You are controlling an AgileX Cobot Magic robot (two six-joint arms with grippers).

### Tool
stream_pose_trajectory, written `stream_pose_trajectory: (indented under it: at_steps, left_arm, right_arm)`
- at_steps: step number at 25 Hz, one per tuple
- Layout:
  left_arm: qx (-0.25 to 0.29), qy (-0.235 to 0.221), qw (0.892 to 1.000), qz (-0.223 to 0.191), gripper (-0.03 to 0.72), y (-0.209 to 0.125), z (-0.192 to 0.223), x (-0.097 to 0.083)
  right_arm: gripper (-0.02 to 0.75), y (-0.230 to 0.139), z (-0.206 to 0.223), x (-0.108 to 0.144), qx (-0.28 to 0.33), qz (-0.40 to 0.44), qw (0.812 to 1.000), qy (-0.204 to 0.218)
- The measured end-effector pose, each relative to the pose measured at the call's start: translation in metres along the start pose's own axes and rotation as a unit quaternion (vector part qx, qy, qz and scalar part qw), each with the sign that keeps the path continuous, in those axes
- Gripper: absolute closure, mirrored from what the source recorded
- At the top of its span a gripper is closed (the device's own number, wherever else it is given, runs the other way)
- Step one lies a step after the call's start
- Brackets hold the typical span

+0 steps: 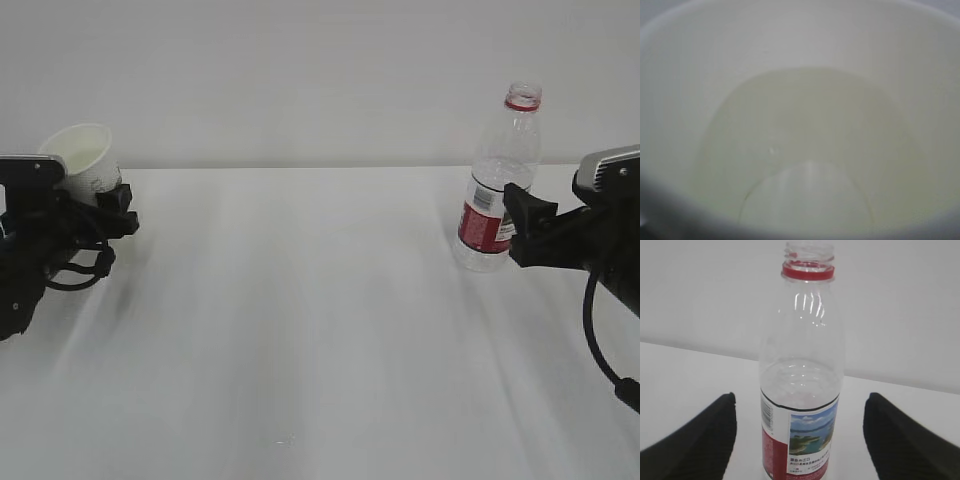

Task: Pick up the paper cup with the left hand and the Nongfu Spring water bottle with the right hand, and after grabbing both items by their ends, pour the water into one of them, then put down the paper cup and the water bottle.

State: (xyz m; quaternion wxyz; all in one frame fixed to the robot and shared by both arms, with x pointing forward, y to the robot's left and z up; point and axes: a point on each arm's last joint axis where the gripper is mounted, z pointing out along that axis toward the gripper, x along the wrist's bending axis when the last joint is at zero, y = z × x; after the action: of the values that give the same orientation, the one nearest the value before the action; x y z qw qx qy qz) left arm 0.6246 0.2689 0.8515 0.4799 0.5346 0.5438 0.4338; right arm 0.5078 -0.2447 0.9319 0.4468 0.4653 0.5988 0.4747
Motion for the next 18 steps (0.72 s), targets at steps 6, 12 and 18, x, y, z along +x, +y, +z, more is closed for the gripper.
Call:
stream_pose_trajectory:
  at_steps: [6, 12, 18]
  left_arm:
    - [0.019, 0.000, 1.000, -0.008, 0.190, -0.019, 0.004, 0.001]
    - [0.013, 0.000, 1.000, -0.009, 0.153, -0.021, 0.005, 0.001]
    - [0.013, -0.002, 1.000, -0.008, 0.045, -0.021, 0.005, 0.001]
  right_arm:
    - [0.144, 0.000, 0.000, 0.000, 0.000, 0.000, 1.000, 0.000]
    - [0.144, 0.000, 0.000, 0.000, 0.000, 0.000, 1.000, 0.001]
    - [0.144, 0.000, 0.000, 0.000, 0.000, 0.000, 1.000, 0.001]
